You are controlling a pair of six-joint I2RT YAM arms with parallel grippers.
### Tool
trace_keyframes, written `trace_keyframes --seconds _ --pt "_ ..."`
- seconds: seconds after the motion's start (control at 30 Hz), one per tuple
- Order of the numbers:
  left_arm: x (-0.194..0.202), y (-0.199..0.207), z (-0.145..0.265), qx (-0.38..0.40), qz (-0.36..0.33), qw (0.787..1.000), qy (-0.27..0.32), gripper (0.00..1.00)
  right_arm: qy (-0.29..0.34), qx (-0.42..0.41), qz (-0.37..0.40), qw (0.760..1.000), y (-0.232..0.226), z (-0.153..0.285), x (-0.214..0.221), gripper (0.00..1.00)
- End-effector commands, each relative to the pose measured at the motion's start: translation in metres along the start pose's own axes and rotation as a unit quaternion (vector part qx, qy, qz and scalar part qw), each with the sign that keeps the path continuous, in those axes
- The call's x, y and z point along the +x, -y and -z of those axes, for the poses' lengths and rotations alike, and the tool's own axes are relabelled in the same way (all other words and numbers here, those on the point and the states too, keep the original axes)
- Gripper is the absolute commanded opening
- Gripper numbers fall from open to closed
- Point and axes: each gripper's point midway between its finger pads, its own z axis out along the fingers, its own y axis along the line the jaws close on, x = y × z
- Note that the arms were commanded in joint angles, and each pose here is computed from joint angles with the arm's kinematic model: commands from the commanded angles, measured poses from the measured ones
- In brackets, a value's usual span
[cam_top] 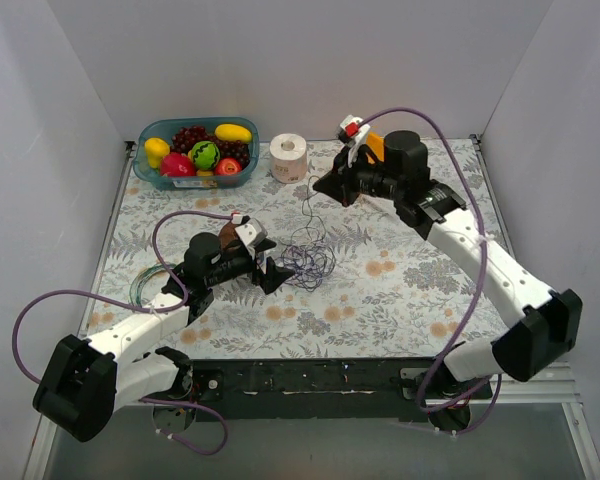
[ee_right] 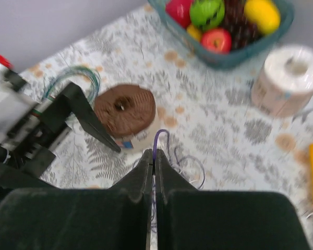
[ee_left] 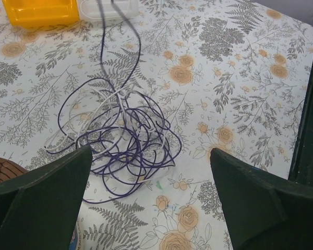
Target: Untangle the cables
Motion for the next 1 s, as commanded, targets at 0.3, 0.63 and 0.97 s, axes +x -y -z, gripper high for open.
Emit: trace_keyframes --seconds 0.3,0.63,0.97 --pt "-0.009 0.000 0.003 -0.003 -0.027 1.000 0.014 0.96 0.267 -0.061 0.212 0.938 -0.104 0.114 -0.197 0.01" --pt "-0.060 -0.006 -0.001 -0.003 -0.120 0.991 0.064 0.97 0.287 -0.085 0.223 0.928 -0.113 0.111 -0.220 0.01" --pt "-0.081 0.036 -0.035 0.102 -0.143 0.979 0.099 0.95 0.307 -0.094 0.230 0.919 -0.126 0.120 -0.227 0.01"
